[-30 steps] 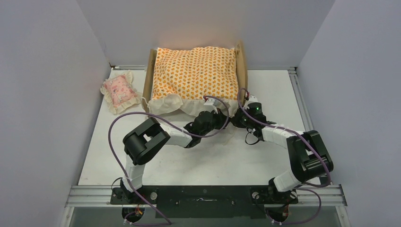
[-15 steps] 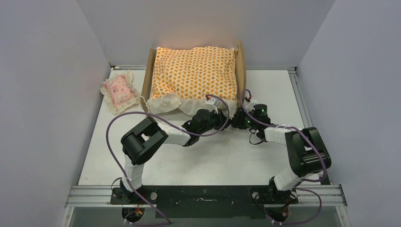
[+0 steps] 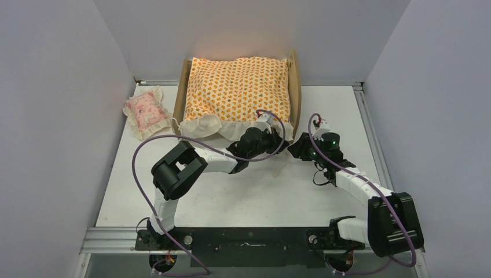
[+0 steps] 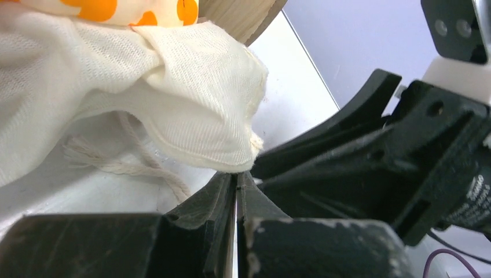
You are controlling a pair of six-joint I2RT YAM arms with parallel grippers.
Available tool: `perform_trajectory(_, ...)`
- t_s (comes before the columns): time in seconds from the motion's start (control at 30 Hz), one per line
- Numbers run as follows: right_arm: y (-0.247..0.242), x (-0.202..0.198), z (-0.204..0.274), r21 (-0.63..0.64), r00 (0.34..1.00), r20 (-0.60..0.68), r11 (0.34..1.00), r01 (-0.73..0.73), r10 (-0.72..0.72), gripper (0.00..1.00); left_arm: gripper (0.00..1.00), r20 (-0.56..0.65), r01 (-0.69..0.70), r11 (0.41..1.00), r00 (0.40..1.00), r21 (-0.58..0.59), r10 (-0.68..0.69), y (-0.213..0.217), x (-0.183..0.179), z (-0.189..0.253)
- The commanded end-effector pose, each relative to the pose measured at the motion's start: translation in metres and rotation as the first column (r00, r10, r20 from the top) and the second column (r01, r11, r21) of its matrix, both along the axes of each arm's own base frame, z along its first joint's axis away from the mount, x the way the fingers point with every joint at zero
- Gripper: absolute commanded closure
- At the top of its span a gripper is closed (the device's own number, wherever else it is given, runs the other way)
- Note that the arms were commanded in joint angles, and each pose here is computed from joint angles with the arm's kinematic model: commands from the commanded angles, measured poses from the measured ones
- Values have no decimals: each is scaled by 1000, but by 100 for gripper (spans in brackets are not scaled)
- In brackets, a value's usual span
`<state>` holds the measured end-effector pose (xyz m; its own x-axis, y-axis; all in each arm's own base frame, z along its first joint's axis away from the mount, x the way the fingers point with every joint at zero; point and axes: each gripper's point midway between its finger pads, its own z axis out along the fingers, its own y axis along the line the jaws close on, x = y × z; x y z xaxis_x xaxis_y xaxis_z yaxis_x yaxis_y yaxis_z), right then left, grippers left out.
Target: Set up the pet bed
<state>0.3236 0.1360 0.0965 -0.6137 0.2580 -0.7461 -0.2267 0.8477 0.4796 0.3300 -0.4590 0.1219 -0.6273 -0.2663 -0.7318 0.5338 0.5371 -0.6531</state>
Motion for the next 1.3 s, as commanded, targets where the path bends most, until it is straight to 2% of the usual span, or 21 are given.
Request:
perform_trajectory(0.0,18,-10,9,47,993,47,993,-111,109,62,100,9,14,1000,1000,7,-14,-12,7,3)
perform_trajectory(0.13,26,-10,7,67,986,66,985,-157,152,61,100,-4,20,1000,1000,11,-20,-18,11,1)
perform_trajectory(0.37,23,5,-14,58,993,39,992,-114,112,62,100,-18,23,1000,1000,14,-23,-19,10,1)
perform_trajectory(0.53,29,10,-15,86,990,54,987,-135,130,63,99,-28,9,1000,1000,10,-9,-11,13,2)
perform_trajectory(0.9,30,22,-8,39,975,148,984,-172,165,62,93,-55,97,995,994,-30,-98,-11,0,12)
perform_trajectory(1.0,31,27,-4,35,971,169,984,-175,167,69,93,-62,128,991,990,-28,-130,-14,-6,12)
perform_trajectory(1.13,29,32,-4,27,973,170,986,-163,156,89,89,-69,139,990,988,-18,-140,-12,-9,11)
perform_trajectory(1.17,27,33,-4,18,974,168,988,-155,150,94,86,-69,134,991,989,-10,-134,-10,-9,11)
perform_trajectory(1.27,20,33,-7,-8,981,151,992,-122,122,95,71,-60,46,998,997,46,-43,4,1,8)
